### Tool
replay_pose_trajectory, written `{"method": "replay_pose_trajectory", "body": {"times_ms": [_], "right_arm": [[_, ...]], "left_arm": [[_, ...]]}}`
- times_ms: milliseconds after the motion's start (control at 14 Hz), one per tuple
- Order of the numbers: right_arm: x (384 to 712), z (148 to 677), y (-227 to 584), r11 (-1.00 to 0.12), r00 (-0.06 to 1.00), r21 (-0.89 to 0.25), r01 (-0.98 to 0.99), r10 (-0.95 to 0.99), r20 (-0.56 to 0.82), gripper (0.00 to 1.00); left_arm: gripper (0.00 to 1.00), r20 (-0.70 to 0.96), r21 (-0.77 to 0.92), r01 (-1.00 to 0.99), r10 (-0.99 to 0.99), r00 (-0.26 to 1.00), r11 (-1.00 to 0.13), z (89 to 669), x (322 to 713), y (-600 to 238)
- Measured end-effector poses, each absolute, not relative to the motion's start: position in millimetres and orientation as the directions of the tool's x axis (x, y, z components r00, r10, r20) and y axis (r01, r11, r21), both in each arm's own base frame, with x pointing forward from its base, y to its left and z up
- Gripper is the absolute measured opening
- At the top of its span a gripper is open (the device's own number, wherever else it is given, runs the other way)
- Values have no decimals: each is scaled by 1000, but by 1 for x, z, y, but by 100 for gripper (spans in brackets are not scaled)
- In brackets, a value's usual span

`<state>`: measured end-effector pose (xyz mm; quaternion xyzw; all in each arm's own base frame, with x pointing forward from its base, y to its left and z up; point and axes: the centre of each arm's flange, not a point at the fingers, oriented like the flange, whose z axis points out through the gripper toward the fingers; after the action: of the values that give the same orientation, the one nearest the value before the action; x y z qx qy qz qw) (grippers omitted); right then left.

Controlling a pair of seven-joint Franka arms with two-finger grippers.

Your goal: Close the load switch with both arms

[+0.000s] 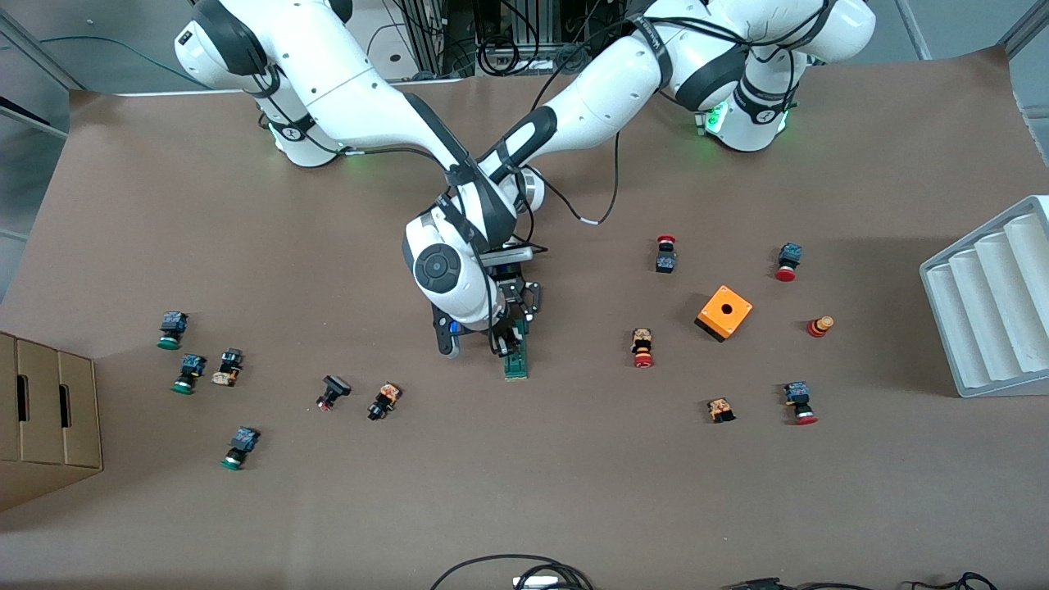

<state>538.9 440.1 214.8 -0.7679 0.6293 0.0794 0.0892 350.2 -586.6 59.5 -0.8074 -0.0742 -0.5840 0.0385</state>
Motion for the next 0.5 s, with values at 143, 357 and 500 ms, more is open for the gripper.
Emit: {"method": "replay_pose_trajectory", "body": {"times_ms": [143, 357, 500], "right_arm": [[539, 215, 440, -208, 212, -41, -977, -949, -233, 37], [538, 214, 440, -220, 223, -41, -975, -947, -233, 33], [539, 215, 440, -219, 223, -41, -975, -947, -233, 33]], "left_arm": [[51, 949, 25, 165, 75, 307, -986, 60, 350, -587], [51, 949, 25, 165, 75, 307, -986, 60, 350, -587], [51, 949, 25, 165, 75, 307, -986, 60, 350, -587]]}}
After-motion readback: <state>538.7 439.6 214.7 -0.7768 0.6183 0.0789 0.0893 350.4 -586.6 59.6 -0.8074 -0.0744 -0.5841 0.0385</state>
